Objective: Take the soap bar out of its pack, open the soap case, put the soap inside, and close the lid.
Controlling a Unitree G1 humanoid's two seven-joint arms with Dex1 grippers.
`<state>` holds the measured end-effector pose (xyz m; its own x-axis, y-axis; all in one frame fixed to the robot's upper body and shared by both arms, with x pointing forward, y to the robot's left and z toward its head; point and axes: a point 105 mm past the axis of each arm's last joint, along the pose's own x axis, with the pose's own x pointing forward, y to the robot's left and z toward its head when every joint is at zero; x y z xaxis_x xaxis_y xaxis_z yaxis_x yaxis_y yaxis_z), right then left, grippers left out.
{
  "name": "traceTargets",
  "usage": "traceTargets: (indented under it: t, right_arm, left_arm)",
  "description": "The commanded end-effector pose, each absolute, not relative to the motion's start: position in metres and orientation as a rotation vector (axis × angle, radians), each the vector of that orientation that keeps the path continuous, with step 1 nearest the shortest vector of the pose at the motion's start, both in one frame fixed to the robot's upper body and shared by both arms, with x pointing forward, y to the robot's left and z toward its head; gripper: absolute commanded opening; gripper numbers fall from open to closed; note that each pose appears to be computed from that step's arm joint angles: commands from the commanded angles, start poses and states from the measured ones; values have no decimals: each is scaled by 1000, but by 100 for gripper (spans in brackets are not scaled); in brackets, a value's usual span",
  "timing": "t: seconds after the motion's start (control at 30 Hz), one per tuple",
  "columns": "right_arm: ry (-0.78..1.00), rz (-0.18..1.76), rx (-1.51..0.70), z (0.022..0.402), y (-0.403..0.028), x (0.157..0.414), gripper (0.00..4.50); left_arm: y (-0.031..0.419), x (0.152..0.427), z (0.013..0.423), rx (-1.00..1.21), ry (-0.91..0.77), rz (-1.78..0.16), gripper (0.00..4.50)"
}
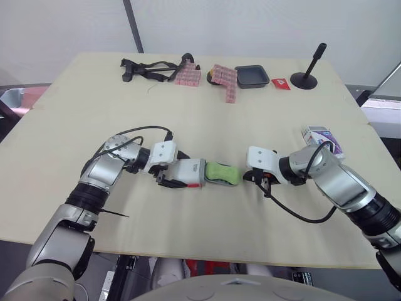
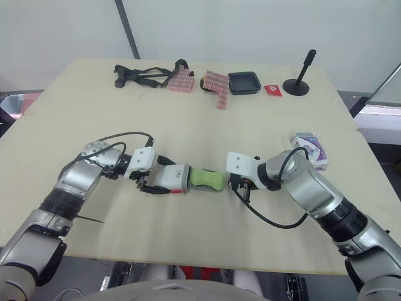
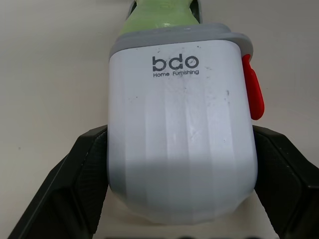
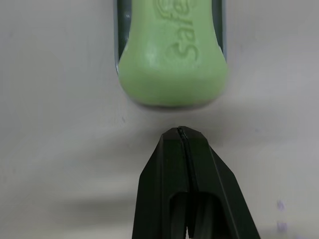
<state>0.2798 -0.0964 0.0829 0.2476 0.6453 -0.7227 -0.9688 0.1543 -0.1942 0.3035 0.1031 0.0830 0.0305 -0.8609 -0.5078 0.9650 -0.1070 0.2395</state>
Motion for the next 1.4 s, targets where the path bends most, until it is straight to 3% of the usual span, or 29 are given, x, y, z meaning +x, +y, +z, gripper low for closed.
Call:
traceTargets:
  t: [0.03,1.4]
  right_arm:
    - [490,1264,-739,91,-86,280,1]
    - [373,1377,-685,111,-25,282,1]
  left_arm:
    - [103,306,89,646,186,-1558,363]
    - [100,308,90,622,175,-1544,363]
